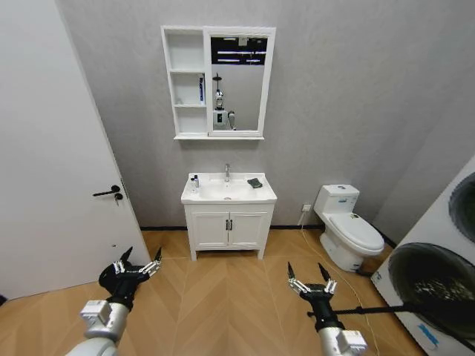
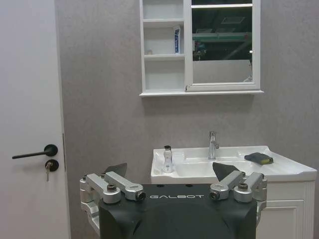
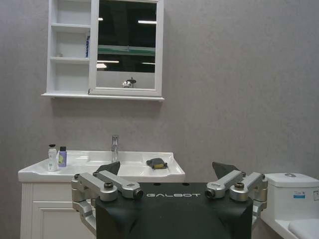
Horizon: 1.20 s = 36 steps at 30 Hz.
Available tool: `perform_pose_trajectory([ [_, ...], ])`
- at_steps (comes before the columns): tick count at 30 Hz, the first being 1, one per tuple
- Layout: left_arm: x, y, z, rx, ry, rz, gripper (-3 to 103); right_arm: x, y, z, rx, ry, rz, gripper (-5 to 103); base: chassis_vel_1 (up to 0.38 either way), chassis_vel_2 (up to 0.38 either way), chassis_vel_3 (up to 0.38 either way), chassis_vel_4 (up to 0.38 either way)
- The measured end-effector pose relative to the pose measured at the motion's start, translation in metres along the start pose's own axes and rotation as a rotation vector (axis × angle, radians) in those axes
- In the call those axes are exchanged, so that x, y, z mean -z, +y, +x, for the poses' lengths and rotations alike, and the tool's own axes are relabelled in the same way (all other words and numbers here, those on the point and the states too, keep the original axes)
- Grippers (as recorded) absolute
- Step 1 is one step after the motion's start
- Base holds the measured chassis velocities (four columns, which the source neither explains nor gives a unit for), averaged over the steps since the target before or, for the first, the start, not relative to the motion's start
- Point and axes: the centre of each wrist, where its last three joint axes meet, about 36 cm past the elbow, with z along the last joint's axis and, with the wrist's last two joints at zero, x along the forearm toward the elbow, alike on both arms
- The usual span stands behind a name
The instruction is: Move facial cleanser and shampoo from washbasin to cabinet, then wipe washbasin with towel.
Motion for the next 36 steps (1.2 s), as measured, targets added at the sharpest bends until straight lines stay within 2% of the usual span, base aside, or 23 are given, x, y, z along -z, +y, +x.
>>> perform_pose_trajectory([
  [5,-0.001,-0.002,0.001,-0.002,0.006,0.005,96,0.003,-0.003,-0.001,-0.002,-0.010,0.005,100,0.000,0.000,0.000,0.000],
  [7,-0.004,-0.002,0.002,0.001,0.014,0.001,101,0.008,-0.003,-0.002,0.000,-0.007,0.008,100,0.000,0.000,0.000,0.000],
  [15,-0.010,-0.006,0.006,0.001,0.040,-0.008,97,0.017,-0.004,-0.005,0.006,0.018,-0.001,100,0.000,0.000,0.000,0.000],
  [23,-0.018,-0.004,0.012,0.009,0.067,-0.011,97,-0.010,-0.005,-0.002,-0.004,0.077,-0.022,100,0.000,0.000,0.000,0.000],
  [29,-0.042,-0.008,0.012,0.020,0.110,0.009,97,-0.023,-0.010,0.003,0.001,0.117,-0.036,100,0.000,0.000,0.000,0.000],
  [36,-0.056,-0.013,0.012,0.016,0.135,0.011,97,-0.029,-0.009,0.011,0.006,0.134,-0.052,100,-0.006,0.007,0.005,-0.004],
])
